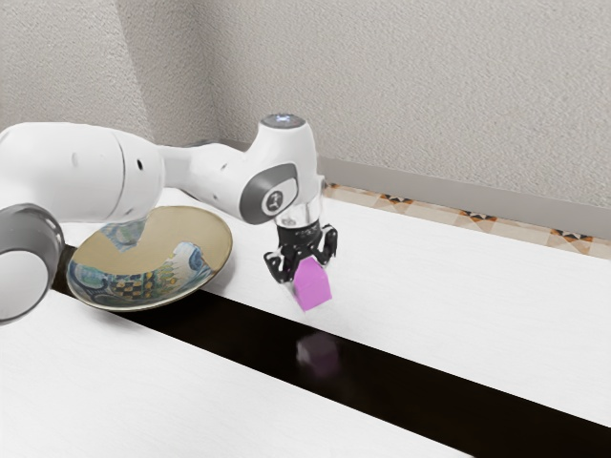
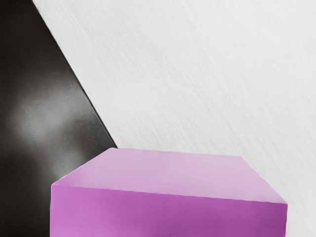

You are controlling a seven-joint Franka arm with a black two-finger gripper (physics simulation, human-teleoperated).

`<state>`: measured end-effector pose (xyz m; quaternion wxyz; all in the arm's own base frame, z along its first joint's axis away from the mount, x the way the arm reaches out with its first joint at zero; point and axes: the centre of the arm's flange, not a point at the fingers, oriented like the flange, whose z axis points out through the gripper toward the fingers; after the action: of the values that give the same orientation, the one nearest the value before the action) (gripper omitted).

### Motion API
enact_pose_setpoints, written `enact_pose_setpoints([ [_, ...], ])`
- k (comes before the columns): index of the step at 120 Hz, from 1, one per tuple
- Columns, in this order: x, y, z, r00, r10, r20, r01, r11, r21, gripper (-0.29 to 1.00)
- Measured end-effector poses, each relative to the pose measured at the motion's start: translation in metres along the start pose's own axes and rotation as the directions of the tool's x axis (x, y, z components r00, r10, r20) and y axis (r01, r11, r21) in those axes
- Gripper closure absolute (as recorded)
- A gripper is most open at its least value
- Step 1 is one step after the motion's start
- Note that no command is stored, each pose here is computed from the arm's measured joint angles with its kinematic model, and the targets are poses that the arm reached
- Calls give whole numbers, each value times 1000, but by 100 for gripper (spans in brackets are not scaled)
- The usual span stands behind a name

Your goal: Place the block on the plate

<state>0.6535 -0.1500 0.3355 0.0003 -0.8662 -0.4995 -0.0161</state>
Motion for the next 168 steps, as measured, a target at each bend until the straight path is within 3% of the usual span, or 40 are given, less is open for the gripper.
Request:
enact_pose_setpoints([
  [14,47,-23,-49,997,-66,-37,65,997,-30,35],
  [36,154,-89,-74,969,-241,-51,241,970,-10,35],
  [55,209,-138,-63,938,-345,-42,347,937,36,35],
  [84,252,-174,-11,906,-423,-24,422,899,114,35],
  [102,262,-184,0,896,-443,-21,442,888,126,34],
  [118,263,-186,2,895,-446,-17,445,887,124,18],
  [138,260,-183,0,898,-440,-14,439,891,118,8],
  [152,222,-159,-71,934,-354,-39,356,932,62,5],
  [168,138,-128,-171,990,-118,-75,119,993,6,2],
])
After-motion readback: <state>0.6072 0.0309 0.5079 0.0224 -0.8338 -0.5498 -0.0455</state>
